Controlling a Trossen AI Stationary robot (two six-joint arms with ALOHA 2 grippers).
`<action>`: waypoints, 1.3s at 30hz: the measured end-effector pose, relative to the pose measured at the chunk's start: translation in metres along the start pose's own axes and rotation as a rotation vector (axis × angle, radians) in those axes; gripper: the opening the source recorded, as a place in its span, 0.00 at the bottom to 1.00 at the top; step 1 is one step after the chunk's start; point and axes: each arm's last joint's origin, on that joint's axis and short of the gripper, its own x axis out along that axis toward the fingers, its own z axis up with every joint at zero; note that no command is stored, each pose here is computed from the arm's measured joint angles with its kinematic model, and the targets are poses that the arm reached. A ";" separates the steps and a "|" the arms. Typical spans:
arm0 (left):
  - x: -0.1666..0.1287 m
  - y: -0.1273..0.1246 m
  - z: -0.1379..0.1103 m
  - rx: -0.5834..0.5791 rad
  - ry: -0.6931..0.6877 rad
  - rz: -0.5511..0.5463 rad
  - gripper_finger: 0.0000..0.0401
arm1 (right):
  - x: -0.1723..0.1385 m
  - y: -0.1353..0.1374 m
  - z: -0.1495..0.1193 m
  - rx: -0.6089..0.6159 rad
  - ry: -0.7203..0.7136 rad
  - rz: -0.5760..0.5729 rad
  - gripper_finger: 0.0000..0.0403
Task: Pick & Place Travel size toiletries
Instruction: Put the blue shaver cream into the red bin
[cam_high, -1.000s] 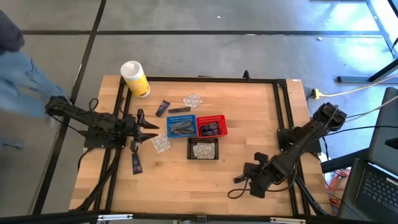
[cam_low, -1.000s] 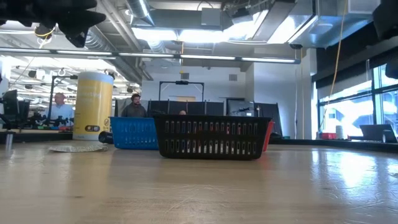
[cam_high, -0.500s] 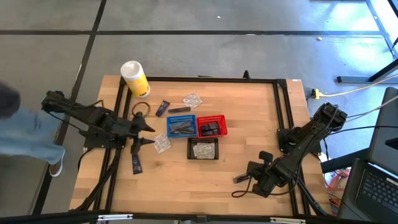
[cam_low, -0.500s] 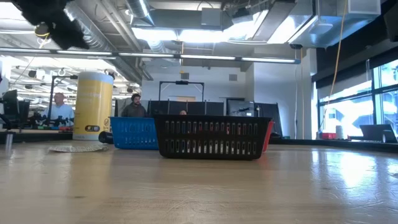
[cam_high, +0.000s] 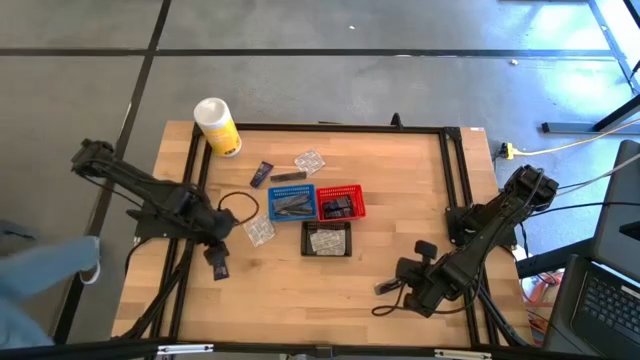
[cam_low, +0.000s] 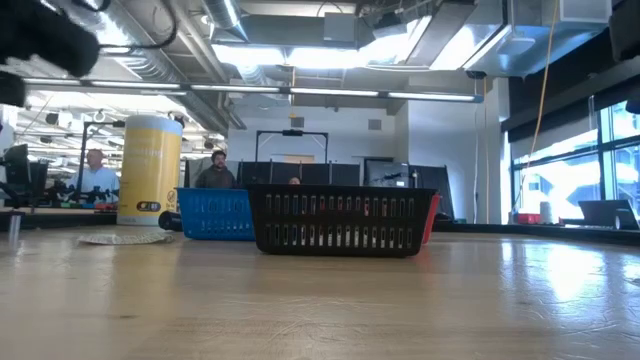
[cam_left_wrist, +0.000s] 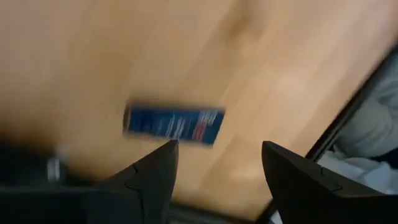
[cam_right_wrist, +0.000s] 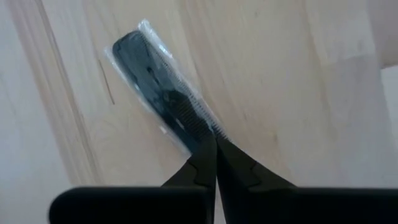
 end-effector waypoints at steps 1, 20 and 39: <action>0.002 0.000 -0.001 -0.059 0.026 0.023 0.56 | 0.000 0.000 0.000 0.000 -0.007 -0.003 0.03; 0.043 -0.018 -0.026 -0.690 -0.124 0.301 0.56 | -0.001 -0.012 -0.004 0.010 0.005 -0.137 0.01; 0.074 -0.032 -0.038 -0.873 -0.371 0.288 0.56 | 0.003 -0.023 0.012 -0.043 -0.049 -0.211 0.04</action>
